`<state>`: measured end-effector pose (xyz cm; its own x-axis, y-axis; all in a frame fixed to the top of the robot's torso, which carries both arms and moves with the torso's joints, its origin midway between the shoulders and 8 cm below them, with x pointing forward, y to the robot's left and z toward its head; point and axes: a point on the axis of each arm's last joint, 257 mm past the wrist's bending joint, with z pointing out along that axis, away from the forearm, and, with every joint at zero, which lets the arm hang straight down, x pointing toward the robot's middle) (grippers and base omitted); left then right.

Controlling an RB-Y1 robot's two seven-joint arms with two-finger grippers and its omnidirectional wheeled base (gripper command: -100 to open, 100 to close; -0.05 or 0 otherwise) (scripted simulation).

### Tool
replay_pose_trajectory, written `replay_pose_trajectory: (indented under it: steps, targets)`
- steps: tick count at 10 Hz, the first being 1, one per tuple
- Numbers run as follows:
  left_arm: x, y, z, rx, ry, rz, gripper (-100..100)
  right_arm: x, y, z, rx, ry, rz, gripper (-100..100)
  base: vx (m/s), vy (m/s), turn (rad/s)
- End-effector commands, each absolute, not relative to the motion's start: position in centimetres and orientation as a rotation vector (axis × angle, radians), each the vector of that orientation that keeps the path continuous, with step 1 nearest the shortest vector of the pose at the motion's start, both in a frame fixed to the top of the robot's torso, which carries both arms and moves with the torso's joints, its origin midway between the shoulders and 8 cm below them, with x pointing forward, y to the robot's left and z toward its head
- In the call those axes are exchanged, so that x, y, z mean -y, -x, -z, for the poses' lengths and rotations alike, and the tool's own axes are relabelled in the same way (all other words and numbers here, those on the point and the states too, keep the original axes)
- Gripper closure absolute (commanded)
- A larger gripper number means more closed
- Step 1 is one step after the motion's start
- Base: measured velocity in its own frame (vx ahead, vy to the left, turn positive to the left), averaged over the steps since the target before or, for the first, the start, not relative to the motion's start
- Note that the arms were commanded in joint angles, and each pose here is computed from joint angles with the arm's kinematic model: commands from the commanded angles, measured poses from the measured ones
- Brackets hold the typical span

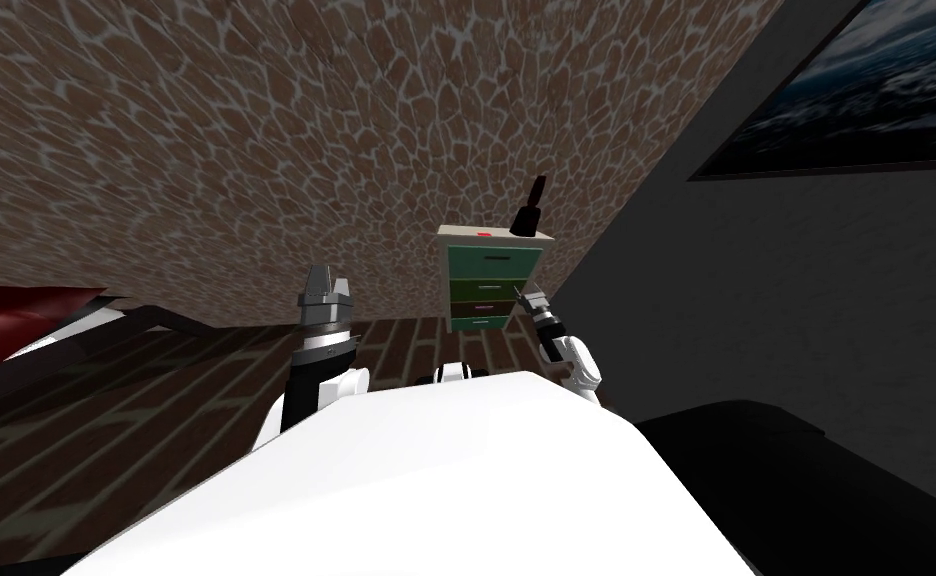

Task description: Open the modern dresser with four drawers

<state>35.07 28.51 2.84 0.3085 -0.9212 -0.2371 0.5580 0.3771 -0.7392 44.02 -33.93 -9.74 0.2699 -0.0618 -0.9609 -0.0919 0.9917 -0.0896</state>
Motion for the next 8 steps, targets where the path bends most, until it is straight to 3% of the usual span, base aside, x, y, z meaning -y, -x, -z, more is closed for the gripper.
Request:
replay_pose_trajectory:
  steps: [1,8]
  targets:
    - [-28.5,-35.1,-2.8,-0.720,0.597,1.058,0,35.2,-45.2,10.2,-1.310,0.224,0.117,-100,0.089,0.108,-0.063]
    - [-28.5,-35.1,-2.8,-0.720,0.597,1.058,0,37.5,-47.5,11.5,-1.332,0.411,0.391,-100,0.079,0.087,-0.018]
